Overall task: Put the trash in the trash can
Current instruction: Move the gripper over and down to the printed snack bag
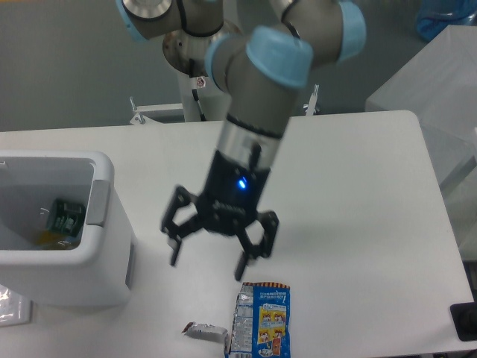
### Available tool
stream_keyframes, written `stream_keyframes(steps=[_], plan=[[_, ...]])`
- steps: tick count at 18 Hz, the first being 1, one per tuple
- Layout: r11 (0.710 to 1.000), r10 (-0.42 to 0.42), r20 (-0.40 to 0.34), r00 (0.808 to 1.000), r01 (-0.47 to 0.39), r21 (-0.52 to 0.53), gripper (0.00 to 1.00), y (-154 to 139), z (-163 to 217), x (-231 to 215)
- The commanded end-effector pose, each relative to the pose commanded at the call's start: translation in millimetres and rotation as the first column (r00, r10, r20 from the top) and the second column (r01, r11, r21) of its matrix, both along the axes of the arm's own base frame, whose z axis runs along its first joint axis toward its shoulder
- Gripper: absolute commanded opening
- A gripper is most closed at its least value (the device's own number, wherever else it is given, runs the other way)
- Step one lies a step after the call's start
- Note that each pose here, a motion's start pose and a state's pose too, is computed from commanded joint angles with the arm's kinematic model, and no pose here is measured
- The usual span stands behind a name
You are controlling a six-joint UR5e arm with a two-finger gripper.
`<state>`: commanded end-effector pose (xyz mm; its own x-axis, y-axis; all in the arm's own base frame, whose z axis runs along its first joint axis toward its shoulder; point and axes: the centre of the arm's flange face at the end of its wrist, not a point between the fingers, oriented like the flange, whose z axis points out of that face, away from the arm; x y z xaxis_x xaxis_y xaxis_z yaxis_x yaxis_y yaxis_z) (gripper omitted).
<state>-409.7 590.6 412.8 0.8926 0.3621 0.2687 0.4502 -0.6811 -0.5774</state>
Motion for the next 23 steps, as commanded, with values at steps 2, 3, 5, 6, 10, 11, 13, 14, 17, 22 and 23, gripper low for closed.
stream_keyframes(steps=[2,3,5,6,10,11,13,14,17,22,23], plan=[[0.999,0.014,0.008,1.000,-0.014,-0.045,1.00,4.2,-24.1,-4.6],[0.999,0.019,0.017,1.000,-0.018,-0.050,1.00,7.1,-31.6,-7.9],[0.997,0.029,0.043,0.999,-0.027,-0.067,1.00,15.8,-48.4,-6.9],[0.995,0.039,0.051,0.998,-0.034,-0.089,1.00,17.1,-60.5,-8.5],[0.978,0.071,0.034,0.997,-0.063,-0.197,1.00,29.6,-103.6,1.0],[0.973,0.071,0.032,0.997,-0.062,-0.222,1.00,32.8,-116.0,3.0],[0.968,0.067,0.032,0.997,-0.057,-0.246,1.00,40.1,-133.2,4.4],[0.966,0.067,0.037,0.997,-0.056,-0.251,1.00,41.9,-140.0,2.6],[0.961,0.070,0.043,0.997,-0.056,-0.272,1.00,41.8,-153.4,2.8],[0.946,0.052,0.022,0.998,-0.043,-0.320,1.00,55.7,-174.3,18.6],[0.941,0.064,0.020,0.998,-0.053,-0.335,1.00,57.0,-180.3,20.1]])
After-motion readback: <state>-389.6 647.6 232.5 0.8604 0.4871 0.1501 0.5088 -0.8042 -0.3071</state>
